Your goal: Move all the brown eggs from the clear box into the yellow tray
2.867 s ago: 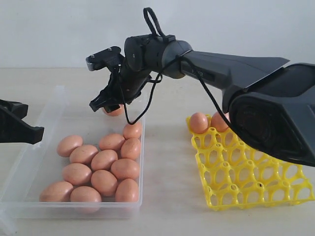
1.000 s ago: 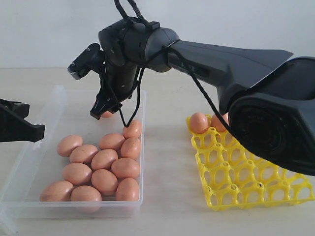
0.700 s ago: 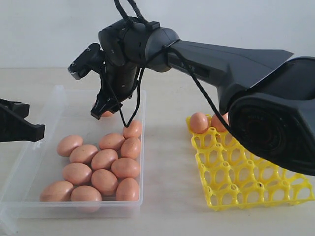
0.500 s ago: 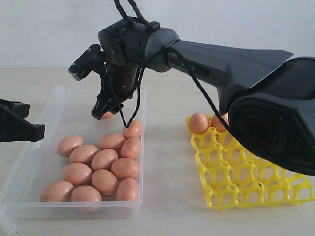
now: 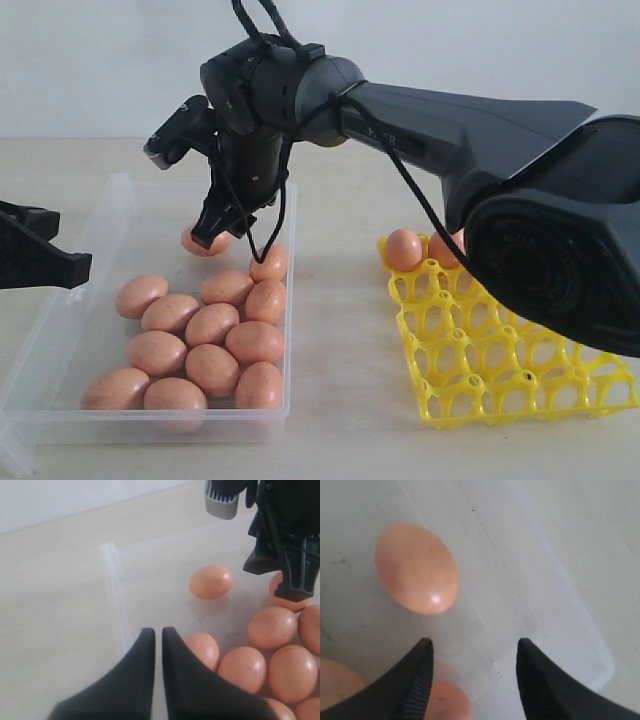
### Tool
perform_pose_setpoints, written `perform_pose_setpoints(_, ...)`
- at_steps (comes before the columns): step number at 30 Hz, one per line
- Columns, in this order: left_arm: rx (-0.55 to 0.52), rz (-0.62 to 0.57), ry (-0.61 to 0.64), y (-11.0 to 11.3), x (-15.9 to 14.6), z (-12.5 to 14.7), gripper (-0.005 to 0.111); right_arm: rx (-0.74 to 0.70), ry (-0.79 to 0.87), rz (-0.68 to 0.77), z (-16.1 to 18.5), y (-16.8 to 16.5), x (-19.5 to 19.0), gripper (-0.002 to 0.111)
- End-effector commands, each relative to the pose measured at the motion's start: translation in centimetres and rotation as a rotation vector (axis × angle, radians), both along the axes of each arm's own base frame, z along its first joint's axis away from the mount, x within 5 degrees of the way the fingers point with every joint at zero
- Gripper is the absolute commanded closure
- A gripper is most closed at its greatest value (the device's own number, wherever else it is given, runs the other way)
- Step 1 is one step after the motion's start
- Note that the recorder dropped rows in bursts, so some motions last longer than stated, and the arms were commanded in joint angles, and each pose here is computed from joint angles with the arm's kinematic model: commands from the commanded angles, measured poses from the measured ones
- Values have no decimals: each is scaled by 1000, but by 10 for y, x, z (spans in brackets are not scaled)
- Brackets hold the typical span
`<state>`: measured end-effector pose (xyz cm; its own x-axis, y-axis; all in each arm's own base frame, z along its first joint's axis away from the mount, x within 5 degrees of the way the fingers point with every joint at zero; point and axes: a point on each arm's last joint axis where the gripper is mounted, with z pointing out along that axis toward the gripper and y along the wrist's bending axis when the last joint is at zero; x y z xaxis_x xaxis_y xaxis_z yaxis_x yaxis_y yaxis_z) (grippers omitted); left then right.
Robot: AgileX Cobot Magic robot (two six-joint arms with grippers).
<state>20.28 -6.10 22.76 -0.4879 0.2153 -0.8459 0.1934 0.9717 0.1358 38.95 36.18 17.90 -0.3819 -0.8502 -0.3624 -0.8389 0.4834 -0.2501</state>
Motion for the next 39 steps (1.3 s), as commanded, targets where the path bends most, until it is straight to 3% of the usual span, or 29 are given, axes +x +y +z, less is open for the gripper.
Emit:
perform_pose_setpoints(1,-11,2,-5,1,-1,1,103,-5,3,-9,8,-2,-1,63)
perform_pose_setpoints(39,-11,2,-5,1,-1,1,103,-20,-12,-10,8,-4,0,63)
